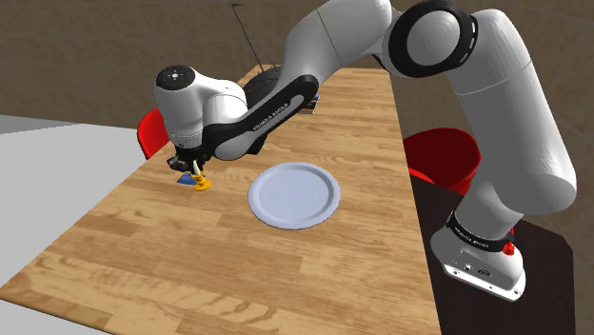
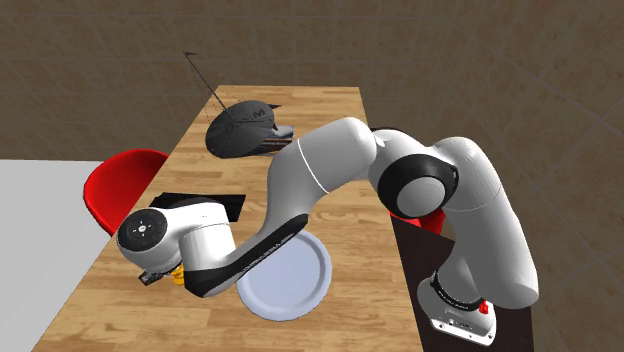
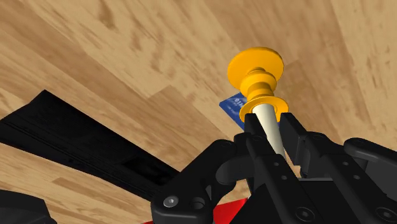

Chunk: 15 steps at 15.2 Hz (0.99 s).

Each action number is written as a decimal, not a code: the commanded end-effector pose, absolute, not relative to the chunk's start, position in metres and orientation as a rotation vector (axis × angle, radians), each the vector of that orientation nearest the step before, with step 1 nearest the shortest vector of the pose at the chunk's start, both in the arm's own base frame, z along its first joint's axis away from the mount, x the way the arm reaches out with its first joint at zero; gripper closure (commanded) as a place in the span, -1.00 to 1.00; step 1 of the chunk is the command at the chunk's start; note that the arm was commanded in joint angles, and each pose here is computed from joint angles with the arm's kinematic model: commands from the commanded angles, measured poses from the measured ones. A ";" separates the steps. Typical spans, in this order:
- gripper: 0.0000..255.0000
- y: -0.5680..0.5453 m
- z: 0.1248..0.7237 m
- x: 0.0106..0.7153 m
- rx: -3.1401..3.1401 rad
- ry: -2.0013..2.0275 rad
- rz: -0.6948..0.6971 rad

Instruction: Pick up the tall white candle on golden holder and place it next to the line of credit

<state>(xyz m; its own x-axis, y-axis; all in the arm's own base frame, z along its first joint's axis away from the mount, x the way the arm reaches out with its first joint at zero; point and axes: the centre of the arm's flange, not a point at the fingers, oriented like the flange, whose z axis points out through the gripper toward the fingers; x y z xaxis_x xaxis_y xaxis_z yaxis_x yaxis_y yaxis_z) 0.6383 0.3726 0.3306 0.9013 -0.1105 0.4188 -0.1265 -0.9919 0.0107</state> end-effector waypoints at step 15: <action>-1.00 0.375 0.375 0.617 3.027 -0.189 0.664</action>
<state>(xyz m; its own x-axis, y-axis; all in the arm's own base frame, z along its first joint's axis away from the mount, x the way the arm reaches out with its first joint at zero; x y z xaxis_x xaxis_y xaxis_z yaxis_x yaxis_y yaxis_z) 0.6229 0.3710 0.3641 0.9010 -0.1109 0.4194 -0.1266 -0.9919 0.0097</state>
